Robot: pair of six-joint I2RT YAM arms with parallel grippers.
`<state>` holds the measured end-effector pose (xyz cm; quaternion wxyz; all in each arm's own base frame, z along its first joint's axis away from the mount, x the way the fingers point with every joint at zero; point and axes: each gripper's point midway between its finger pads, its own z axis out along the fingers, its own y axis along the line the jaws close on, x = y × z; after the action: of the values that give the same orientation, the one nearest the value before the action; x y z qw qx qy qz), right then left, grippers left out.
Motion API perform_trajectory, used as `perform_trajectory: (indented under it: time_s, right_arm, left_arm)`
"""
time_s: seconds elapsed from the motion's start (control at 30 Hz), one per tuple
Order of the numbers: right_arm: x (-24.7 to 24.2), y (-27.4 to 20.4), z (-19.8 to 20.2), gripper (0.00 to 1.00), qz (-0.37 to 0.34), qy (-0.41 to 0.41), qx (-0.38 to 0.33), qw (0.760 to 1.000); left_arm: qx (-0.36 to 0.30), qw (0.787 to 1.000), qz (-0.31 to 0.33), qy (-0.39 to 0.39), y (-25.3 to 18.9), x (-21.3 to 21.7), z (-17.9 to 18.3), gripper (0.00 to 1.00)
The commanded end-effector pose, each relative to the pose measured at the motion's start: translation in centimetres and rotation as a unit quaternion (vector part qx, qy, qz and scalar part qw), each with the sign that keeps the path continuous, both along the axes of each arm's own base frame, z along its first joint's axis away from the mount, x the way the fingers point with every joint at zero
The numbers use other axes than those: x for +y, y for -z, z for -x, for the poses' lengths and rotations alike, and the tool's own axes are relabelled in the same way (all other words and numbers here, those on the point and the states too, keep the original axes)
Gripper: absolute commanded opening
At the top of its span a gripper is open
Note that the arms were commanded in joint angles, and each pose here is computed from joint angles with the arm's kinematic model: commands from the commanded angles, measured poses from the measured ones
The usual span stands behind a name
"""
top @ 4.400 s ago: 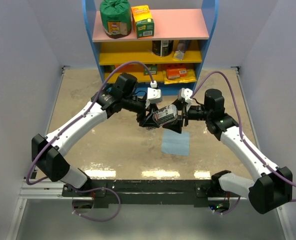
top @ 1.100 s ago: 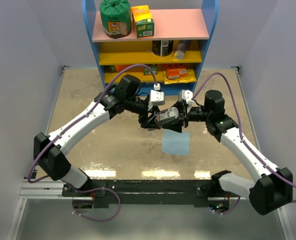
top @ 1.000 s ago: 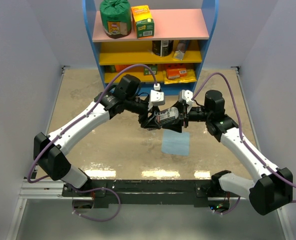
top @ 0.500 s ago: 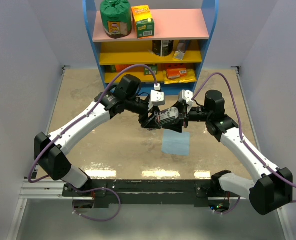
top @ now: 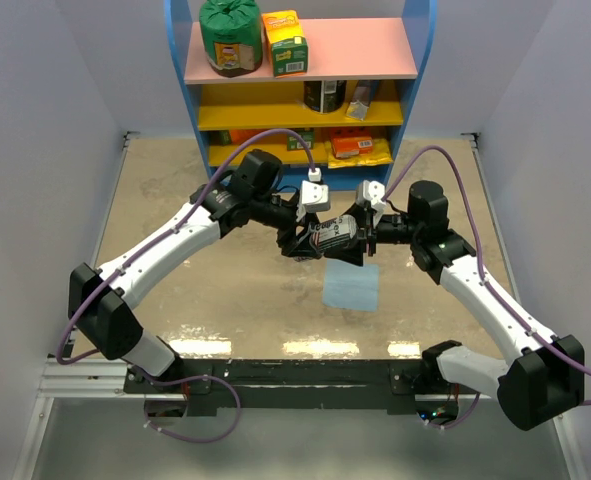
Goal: Organize the sunglasses
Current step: Pass from the left arm to the right
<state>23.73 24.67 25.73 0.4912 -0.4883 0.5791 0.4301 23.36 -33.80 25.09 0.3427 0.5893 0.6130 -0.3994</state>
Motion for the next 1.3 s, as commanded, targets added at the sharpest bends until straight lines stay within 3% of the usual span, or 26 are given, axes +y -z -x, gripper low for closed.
perform_trajectory:
  time_s: [0.0, 1.27]
  right_arm:
    - [-0.30, -0.95, -0.75, 0.00, 0.000, 0.019, -0.048, 0.999]
    - [-0.62, -0.80, -0.99, 0.00, 0.006, 0.030, -0.059, 0.998]
  left_arm:
    - [-0.001, 1.000, 0.014, 0.000, -1.34, -0.53, -0.01, 0.00]
    - [-0.011, 1.000, 0.006, -0.020, -1.02, -0.36, -0.76, 0.00]
